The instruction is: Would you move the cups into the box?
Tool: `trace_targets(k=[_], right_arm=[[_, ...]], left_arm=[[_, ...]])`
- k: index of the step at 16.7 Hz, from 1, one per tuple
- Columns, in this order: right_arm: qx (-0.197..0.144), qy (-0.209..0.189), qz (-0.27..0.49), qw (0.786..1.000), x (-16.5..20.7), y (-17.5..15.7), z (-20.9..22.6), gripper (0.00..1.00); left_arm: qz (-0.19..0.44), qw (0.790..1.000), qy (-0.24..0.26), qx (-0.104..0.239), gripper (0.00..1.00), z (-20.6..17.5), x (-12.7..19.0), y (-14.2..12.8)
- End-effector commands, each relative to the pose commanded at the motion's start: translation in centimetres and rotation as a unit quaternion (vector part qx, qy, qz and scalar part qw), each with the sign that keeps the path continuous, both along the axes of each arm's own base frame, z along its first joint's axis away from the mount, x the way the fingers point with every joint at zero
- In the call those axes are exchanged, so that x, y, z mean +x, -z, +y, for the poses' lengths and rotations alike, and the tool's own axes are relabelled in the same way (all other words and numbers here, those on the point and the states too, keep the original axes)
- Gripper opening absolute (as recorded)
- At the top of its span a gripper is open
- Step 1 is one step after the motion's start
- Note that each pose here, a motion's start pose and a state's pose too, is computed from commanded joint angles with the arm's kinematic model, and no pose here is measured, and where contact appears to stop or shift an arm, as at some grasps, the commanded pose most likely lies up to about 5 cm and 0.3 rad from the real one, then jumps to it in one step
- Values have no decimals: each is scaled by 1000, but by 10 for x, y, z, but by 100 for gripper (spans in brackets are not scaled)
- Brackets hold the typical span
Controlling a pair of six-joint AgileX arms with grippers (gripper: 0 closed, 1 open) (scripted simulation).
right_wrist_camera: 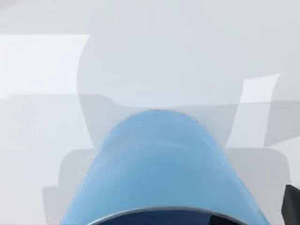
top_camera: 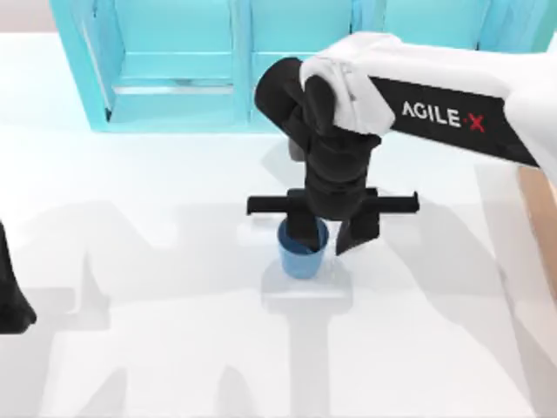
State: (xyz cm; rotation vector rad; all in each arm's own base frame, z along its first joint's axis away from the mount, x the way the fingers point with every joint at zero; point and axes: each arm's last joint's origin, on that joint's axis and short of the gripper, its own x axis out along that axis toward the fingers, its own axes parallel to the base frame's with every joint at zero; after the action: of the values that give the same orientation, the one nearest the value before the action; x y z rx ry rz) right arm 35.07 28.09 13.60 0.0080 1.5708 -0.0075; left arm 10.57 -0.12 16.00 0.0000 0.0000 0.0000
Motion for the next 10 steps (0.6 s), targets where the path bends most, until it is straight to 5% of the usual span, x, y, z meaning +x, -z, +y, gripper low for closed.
trace_targets(k=[2, 10], right_arm=[[0, 0, 0, 1000, 0, 0, 0, 0], [1, 1, -1, 1000, 1, -1, -1, 0]], left_arm=[[0, 1000, 0, 0, 100, 0, 0, 0], [0, 1000, 0, 0, 100, 0, 0, 0]])
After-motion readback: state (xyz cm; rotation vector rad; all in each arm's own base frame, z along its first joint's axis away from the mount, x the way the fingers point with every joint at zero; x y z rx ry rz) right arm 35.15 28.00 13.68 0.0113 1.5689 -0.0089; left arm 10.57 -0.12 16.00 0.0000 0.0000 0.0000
